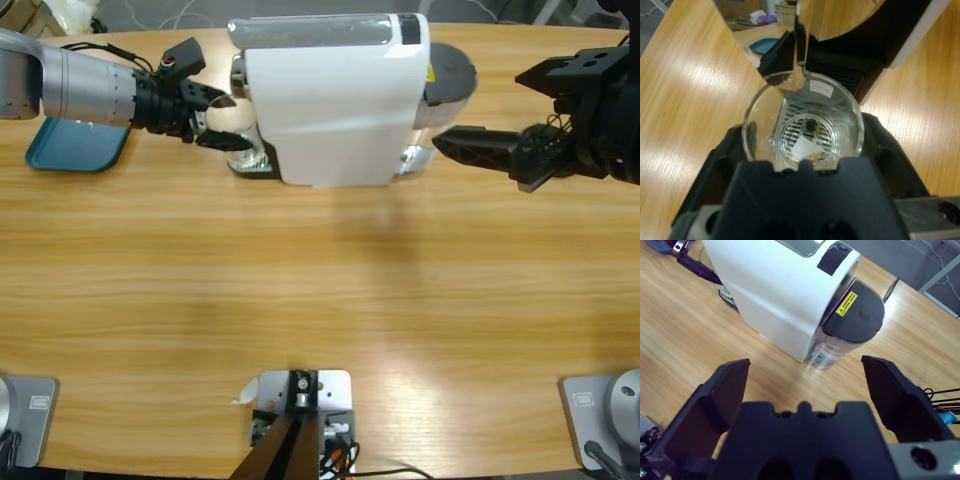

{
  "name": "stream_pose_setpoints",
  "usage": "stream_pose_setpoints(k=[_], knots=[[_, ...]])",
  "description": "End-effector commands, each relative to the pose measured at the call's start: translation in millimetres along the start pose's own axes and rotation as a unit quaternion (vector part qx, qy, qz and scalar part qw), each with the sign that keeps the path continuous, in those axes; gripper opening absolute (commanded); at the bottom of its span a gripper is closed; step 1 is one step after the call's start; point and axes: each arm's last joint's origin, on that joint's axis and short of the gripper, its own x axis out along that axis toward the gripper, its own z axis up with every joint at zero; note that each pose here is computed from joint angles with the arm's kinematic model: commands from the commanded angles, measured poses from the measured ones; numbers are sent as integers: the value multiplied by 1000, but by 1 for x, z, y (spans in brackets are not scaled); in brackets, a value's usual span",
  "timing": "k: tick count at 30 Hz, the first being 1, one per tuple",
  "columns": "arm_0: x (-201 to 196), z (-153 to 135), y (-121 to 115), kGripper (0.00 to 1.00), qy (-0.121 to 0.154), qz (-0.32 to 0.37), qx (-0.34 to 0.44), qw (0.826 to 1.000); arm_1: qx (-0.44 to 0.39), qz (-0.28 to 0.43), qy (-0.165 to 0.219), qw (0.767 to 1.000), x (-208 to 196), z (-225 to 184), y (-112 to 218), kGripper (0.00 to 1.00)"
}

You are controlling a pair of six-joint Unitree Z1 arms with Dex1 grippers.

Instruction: Pour coffee

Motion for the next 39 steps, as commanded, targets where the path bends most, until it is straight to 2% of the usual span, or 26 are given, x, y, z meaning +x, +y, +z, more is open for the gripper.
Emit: stream_pose_setpoints(k=[1, 19, 20, 21, 22, 32, 36, 39], knots=[[19, -12, -4, 387, 19, -20, -10, 1000, -13, -8, 24, 1000, 10, -9, 1, 1000], [20, -12, 1, 365, 19, -12, -40, 999, -14, -4, 31, 999, 16, -10, 4, 1000], [21, -11, 1, 478, 17, -15, -39, 999, -14, -4, 30, 999, 16, -10, 4, 1000], [21, -11, 1, 839, 16, -15, -39, 999, -14, -4, 31, 999, 16, -10, 4, 1000], [20, -11, 1, 978, 15, -15, -40, 999, -14, -4, 32, 999, 16, -10, 4, 1000], [19, -14, 0, 991, 17, -12, -32, 999, -13, -4, 33, 999, 18, -11, 5, 1000], [4, -22, -3, 991, 23, -2, -37, 999, -13, -5, 36, 999, 20, -11, 6, 1000], [-15, -23, -3, 991, 11, 18, -36, 999, -14, -7, 39, 999, 21, -12, 6, 1000]])
